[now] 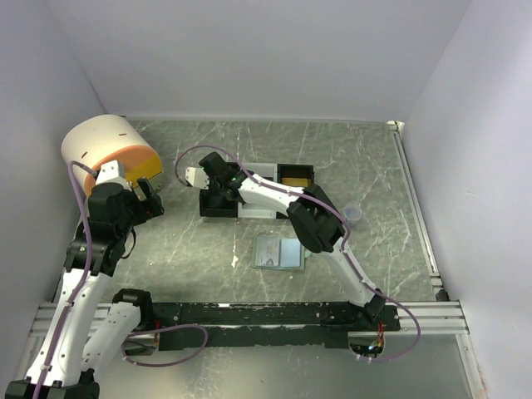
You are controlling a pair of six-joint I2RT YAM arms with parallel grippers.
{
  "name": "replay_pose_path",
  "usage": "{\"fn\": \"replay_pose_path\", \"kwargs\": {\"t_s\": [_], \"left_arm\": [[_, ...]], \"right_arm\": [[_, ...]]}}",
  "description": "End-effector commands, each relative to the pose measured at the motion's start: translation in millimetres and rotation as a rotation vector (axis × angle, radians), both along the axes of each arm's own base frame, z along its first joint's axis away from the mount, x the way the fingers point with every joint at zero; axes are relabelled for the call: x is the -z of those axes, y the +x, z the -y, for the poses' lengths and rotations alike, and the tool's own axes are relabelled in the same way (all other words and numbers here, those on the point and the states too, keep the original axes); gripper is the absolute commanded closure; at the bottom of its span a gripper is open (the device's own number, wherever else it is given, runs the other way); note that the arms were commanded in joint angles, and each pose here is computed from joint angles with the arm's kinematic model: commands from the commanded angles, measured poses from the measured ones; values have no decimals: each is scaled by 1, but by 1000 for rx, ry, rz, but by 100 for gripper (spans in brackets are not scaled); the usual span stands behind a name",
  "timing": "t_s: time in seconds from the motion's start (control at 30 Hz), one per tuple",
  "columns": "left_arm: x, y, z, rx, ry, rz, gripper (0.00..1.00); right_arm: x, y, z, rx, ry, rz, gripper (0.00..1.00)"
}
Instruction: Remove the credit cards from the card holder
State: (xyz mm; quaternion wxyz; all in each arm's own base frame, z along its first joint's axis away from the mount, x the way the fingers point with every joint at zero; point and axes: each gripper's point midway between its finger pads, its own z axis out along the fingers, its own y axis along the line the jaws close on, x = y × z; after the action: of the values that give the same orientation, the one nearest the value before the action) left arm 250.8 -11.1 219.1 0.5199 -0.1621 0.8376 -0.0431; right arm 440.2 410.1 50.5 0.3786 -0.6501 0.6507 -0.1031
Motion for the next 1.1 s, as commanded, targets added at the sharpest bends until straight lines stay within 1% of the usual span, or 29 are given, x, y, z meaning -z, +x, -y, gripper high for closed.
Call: {"fn": "replay_pose_path", "kwargs": {"t_s": [0.0,0.1,0.4,0.5,0.7,0.8,0.9,0.97,1.07], "left_arm": [[-4,1,2,21,3,15,0],[-4,1,2,20,3,15,0],[-4,1,2,20,3,15,0],[-3,2,2,22,2,13,0],[-3,2,3,25,1,10,0],[-3,2,3,25,1,11,0],[-3,2,3,27,2,12,0],[-3,2,3,30,1,11,0],[-2,3,4,34,1,11,0]], "right_arm": [[3,0,4,10,-2,-18,59],[3,-1,4,14,1,-23,54],[-3,2,2,33,37,-27,52],[-5,3,1,44,54,-31,47],[-15,3,-5,47,100,-34,46],[-39,4,-13,53,183,-19,46],[-80,1,-21,56,307,0,46],[-109,-4,-21,75,410,16,45],[-159,-15,-1,149,595,87,42]]}}
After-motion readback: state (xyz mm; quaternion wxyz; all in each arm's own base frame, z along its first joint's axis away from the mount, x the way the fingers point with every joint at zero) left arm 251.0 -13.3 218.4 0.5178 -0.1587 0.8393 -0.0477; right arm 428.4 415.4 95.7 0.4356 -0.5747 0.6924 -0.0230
